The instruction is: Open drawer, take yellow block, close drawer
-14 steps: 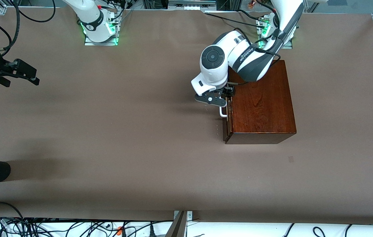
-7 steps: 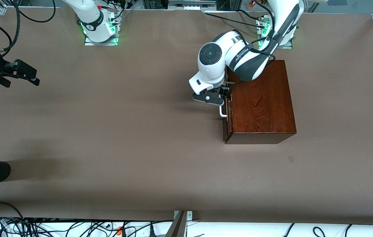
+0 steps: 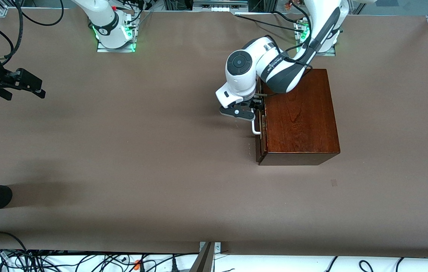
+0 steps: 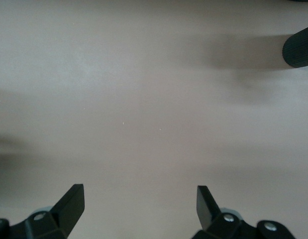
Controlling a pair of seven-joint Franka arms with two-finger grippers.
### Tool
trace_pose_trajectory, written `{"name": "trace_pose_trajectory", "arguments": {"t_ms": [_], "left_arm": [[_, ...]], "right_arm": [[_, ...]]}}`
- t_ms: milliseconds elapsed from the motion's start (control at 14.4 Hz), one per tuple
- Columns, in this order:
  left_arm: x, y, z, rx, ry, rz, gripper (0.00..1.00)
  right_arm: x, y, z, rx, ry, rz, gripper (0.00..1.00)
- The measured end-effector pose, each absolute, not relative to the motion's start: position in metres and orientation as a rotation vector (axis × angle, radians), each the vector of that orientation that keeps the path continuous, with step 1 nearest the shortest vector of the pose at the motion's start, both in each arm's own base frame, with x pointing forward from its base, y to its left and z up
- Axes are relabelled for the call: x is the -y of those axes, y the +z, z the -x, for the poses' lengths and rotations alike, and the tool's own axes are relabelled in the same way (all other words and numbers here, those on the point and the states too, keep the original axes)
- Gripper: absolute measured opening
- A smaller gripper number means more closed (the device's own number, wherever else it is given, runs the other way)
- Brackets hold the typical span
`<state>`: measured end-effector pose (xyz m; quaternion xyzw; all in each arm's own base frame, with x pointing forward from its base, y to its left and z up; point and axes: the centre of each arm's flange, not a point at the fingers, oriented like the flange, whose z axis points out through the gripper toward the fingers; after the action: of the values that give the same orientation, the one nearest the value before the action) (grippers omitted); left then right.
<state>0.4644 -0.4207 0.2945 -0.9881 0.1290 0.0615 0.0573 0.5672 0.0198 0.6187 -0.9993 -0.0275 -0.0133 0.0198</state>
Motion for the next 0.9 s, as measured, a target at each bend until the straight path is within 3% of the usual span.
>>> {"name": "trace_pose_trajectory", "arguments": {"t_ms": [904], "left_arm": [[0.4262, 0.2892, -0.4637, -0.336, 0.166, 3.016, 1.0]], "right_arm": [[-0.0192, 0.6183, -0.5674, 0.084, -0.041, 3.101, 1.0]]}}
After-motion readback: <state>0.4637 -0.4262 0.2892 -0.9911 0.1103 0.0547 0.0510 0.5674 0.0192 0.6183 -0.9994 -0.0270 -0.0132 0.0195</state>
